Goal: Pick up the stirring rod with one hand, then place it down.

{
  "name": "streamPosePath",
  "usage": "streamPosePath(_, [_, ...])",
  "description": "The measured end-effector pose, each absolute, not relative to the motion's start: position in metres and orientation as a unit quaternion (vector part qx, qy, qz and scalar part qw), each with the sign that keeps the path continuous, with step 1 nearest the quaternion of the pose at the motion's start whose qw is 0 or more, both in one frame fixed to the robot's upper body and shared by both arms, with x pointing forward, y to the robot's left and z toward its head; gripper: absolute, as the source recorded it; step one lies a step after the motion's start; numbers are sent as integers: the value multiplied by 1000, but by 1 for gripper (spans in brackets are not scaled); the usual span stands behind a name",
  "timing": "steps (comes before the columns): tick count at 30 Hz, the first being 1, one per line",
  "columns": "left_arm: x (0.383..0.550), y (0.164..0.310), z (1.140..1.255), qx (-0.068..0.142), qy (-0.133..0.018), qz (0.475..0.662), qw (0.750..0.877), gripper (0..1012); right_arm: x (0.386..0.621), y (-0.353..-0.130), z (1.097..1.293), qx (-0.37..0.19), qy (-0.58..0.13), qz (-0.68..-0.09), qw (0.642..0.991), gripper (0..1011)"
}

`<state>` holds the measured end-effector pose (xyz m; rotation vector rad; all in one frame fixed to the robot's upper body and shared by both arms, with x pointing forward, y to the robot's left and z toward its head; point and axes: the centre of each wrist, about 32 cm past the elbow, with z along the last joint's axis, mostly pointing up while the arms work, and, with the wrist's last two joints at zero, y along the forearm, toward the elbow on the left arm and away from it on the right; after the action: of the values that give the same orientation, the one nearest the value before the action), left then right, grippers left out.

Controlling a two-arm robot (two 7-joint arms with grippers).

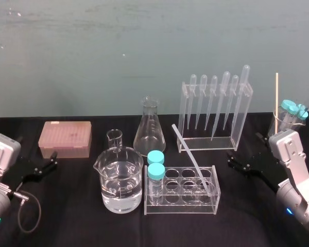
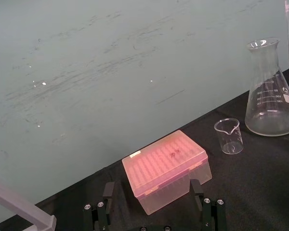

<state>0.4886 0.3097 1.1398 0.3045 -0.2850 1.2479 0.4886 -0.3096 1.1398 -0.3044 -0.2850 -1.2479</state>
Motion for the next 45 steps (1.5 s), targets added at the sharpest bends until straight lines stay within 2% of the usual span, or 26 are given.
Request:
streamPosePath(15, [489, 310, 1140, 142, -132, 580, 791, 1000, 489, -310, 1140, -141, -133, -581, 790, 1003])
streamPosePath(20, [489, 310, 1140, 142, -132, 580, 791, 1000, 489, -313, 1144, -121, -145, -606, 773, 1003])
streamPosePath(25, [489, 310, 1140, 141, -132, 580, 791, 1000, 488, -311, 1154, -89, -186, -633, 746, 1003])
streamPosePath(31, [489, 310, 1140, 141, -132, 580, 791, 1000, 485, -304, 1169, -54, -240, -628, 738, 1003])
streamPosePath(35, [489, 310, 1140, 142, -132, 580, 791, 1000, 484, -296, 1178, -31, -267, -598, 755, 1003])
streamPosePath(39, [489, 310, 1140, 141, -132, 580, 791, 1000, 485, -287, 1182, -16, -279, -548, 788, 1003])
streamPosePath(45, [489, 310, 1140, 141, -132, 580, 791, 1000, 490, -278, 1184, -6, -250, -498, 830, 1003])
